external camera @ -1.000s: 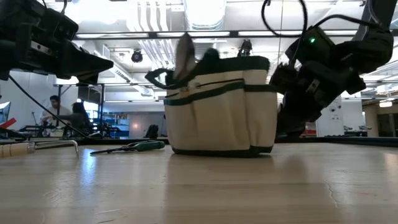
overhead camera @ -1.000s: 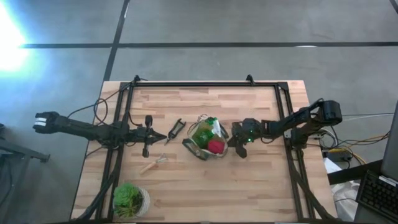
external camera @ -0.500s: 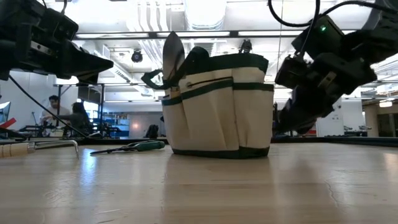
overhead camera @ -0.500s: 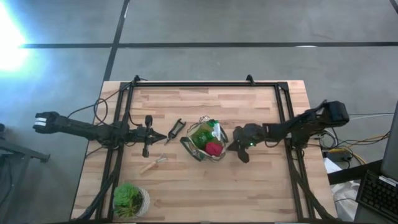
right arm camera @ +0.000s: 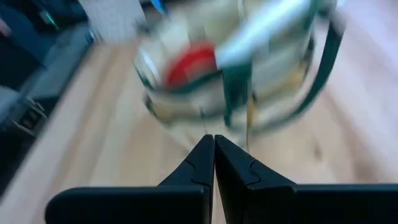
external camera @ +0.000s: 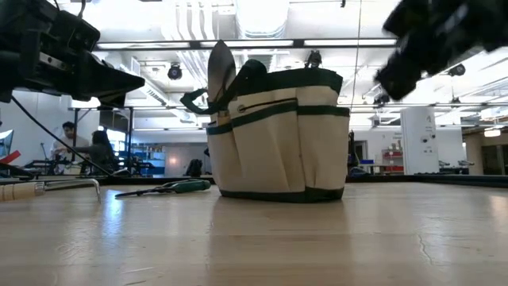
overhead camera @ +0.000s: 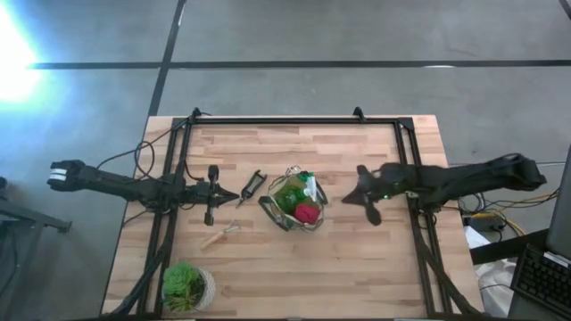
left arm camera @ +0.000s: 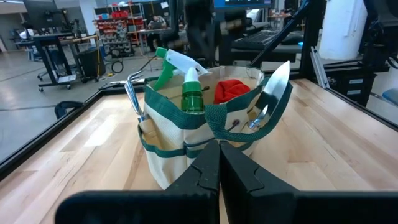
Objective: Pick & Place Garden tools in Gardening bag
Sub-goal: Put the hand rake into the pocket of the gardening bag
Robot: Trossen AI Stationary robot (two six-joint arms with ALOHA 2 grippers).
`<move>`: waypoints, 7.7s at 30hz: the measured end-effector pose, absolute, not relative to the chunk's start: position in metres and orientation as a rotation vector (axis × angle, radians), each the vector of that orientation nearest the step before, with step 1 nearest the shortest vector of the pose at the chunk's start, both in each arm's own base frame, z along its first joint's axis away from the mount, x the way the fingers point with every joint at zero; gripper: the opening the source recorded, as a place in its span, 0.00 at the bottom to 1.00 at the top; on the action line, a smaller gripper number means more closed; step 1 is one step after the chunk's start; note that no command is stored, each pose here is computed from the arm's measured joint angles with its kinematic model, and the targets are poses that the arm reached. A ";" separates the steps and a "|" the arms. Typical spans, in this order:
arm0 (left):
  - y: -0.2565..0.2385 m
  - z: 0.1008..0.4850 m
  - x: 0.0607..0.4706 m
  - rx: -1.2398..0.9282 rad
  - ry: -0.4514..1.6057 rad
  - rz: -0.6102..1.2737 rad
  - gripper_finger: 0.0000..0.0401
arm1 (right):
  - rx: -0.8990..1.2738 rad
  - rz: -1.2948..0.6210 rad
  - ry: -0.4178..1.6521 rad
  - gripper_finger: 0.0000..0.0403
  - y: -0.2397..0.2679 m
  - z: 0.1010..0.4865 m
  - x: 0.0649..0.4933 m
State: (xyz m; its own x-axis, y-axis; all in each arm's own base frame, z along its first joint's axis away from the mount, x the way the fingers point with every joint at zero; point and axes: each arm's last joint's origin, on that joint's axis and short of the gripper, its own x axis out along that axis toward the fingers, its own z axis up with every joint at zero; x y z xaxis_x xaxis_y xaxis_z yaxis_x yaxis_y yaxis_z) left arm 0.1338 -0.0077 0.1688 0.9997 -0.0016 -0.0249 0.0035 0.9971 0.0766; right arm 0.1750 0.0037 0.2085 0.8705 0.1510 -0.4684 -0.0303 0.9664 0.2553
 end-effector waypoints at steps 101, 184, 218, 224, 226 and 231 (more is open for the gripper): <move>-0.089 0.153 0.211 -0.483 1.425 0.460 0.37 | 0.076 0.147 0.117 0.02 0.004 0.279 0.141; -0.168 0.252 0.291 0.179 -0.128 0.091 0.17 | 0.108 0.090 0.139 0.02 0.002 0.270 0.142; -0.132 0.213 0.326 0.102 -0.041 0.153 0.17 | 0.100 0.092 0.136 0.02 0.002 0.270 0.142; -0.129 0.210 0.325 0.122 -0.008 0.243 0.17 | 0.100 0.091 0.136 0.02 0.002 0.270 0.142; -0.128 0.209 0.325 0.135 0.002 0.273 0.17 | 0.100 0.092 0.136 0.02 0.002 0.270 0.142; -0.125 0.208 0.325 0.174 0.016 0.319 0.17 | 0.100 0.092 0.136 0.02 0.002 0.270 0.142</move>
